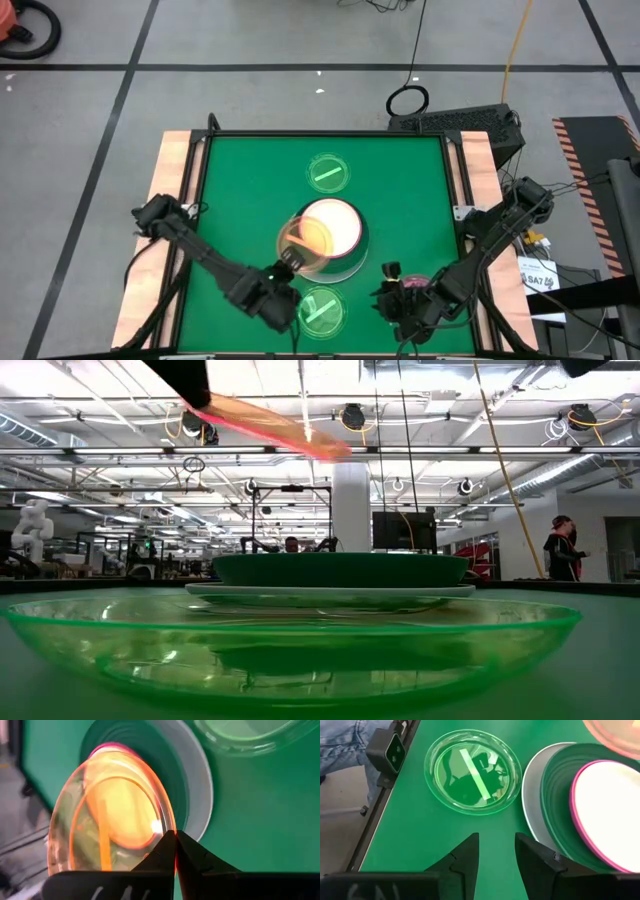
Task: Stack plastic plates
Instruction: Stack the small orange plate on top of the large white plate
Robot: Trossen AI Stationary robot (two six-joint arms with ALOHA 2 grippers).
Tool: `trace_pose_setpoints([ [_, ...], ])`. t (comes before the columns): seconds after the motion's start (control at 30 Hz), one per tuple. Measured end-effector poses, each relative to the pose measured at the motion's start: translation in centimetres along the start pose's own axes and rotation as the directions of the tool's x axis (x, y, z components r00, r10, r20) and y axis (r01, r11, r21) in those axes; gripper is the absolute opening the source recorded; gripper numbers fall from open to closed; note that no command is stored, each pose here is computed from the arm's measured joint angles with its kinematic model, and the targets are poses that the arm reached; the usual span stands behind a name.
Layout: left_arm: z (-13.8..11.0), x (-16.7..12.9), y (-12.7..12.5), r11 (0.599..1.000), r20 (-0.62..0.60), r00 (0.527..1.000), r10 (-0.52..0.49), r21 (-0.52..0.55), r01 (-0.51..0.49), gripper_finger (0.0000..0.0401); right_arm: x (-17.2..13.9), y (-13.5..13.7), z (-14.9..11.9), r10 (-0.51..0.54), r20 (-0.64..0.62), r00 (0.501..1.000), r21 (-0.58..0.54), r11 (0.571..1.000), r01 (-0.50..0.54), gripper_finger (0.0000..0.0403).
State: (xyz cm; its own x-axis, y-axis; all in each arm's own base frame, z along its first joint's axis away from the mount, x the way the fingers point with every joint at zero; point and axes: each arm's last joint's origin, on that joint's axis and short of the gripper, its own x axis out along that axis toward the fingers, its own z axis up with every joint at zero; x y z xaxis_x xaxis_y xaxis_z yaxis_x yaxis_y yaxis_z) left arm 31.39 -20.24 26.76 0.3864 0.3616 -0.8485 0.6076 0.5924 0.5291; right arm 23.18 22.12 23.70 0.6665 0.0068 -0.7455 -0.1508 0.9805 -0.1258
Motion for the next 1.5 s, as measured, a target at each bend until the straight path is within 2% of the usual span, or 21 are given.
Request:
trace_pose_setpoints([
  [0.27,-0.4,2.7,4.3,0.989,0.092,0.986,-0.14,-0.035,0.143,0.0005,-0.3,0.6,-0.3,0.012,-0.002,1.0,-0.02,1.0,-0.012,0.0118],
  [0.43,-1.0,4.2,6.6,0.958,0.178,0.95,-0.256,-0.083,0.274,0.0005,-0.3,0.6,-0.3,0.012,-0.002,1.0,-0.02,1.0,-0.012,0.0118],
  [0.67,-2.4,5.8,9.4,0.937,0.204,0.942,-0.265,-0.177,0.302,0.0005,-0.3,0.5,-0.3,0.011,-0.004,1.0,-0.021,1.0,-0.011,0.0118],
  [0.8,-3.1,6.6,10.7,0.905,0.24,0.925,-0.296,-0.24,0.352,0.0005,-0.3,0.6,-0.3,0.011,-0.004,1.0,-0.021,1.0,-0.011,0.0118],
  [1.0,-3.6,7.3,12.2,0.864,0.288,0.92,-0.267,-0.35,0.361,0.0005,-0.3,0.5,-0.4,0.01,-0.007,1.0,-0.023,1.0,-0.011,0.0118],
  [1.23,-3.7,7.6,12.9,0.858,0.313,0.917,-0.247,-0.368,0.357,0.0005,-0.3,0.5,-0.4,0.011,-0.008,1.0,-0.023,1.0,-0.011,0.0118],
  [1.33,-3.2,8.7,13.0,0.849,0.326,0.913,-0.246,-0.382,0.365,0.0005,-0.3,0.5,-0.4,0.011,-0.007,1.0,-0.022,1.0,-0.011,0.0118],
  [1.5,-2.6,11.3,12.3,0.852,0.281,0.917,-0.283,-0.367,0.375,0.0005,-0.3,0.5,-0.4,0.008,-0.013,1.0,-0.009,1.0,-0.008,0.0118],
])
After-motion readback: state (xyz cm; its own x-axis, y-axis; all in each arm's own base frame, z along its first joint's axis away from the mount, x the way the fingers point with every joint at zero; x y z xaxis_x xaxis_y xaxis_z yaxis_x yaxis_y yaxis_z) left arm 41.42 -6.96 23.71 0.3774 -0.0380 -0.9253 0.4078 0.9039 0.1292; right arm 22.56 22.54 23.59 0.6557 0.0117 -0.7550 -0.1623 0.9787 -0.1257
